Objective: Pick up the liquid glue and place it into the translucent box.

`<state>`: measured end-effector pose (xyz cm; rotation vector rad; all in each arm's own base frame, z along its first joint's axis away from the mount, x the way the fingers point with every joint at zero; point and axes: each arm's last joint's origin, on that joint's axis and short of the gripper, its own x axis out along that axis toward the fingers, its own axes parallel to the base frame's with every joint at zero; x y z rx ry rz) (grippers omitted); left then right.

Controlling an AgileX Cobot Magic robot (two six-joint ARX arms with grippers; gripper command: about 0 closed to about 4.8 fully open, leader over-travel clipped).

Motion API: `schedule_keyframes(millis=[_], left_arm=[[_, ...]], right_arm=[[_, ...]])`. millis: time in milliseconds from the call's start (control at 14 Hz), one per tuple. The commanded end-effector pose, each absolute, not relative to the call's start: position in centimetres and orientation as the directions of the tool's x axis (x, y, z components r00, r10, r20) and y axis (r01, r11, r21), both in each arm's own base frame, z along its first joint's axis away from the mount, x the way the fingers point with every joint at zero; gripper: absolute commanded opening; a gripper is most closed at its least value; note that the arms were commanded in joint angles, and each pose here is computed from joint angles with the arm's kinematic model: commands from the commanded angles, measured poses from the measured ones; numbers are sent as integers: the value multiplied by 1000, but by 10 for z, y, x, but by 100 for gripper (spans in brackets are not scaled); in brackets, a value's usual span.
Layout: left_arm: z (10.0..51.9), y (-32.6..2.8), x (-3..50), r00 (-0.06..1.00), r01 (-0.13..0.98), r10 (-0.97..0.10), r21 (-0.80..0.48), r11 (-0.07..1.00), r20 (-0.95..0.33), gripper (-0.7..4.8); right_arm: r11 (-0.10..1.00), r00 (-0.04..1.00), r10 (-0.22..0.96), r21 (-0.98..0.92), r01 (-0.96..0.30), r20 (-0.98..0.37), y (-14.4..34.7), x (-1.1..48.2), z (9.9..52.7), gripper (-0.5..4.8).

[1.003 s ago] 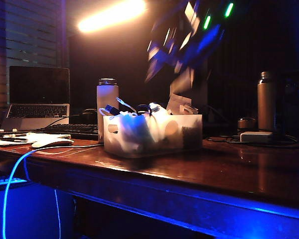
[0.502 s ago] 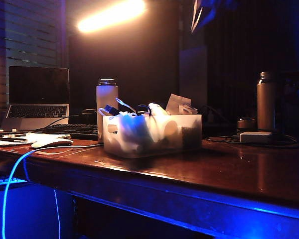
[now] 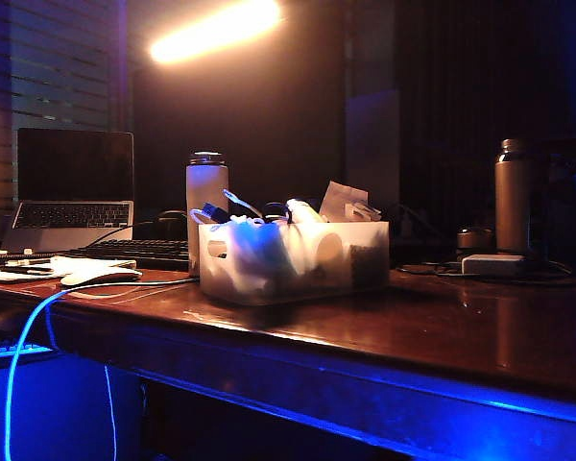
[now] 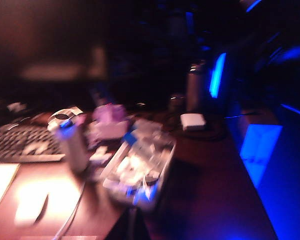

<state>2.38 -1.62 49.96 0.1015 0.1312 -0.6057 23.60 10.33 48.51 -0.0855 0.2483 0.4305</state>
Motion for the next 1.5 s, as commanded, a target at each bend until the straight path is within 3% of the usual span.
schedule_keyframes(millis=[72, 358, 502, 788, 931, 1218, 1505], left_arm=[[484, -10, -22, 851, 520, -514, 39, 853, -106, -5], [431, -7, -57, 855, 505, -502, -16, 863, -130, -5], [404, -5, -57, 890, 439, -437, -12, 898, -129, -5], [343, -8, -33, 874, 470, -471, -39, 882, -115, -5], [320, -11, -10, 858, 500, -501, -45, 865, -113, -5], [277, -16, 36, 843, 519, -523, -63, 852, -125, -5], [238, -18, 65, 861, 481, -491, -102, 871, -131, -5]], right_arm=[[881, 864, 448, -50, -470, -228, 98, 192, 498, -1], [883, 885, 431, -118, -454, -179, 101, 132, 474, -1], [857, 863, 494, -107, -504, -108, 100, 112, 444, -1], [859, 862, 507, -82, -506, -8, 87, 94, 366, -1], [876, 880, 474, -87, -474, -25, 84, 96, 331, -1], [873, 872, 447, -113, -474, -201, 91, 108, 258, -1], [877, 874, 445, -100, -469, -197, 92, 109, 205, -1]])
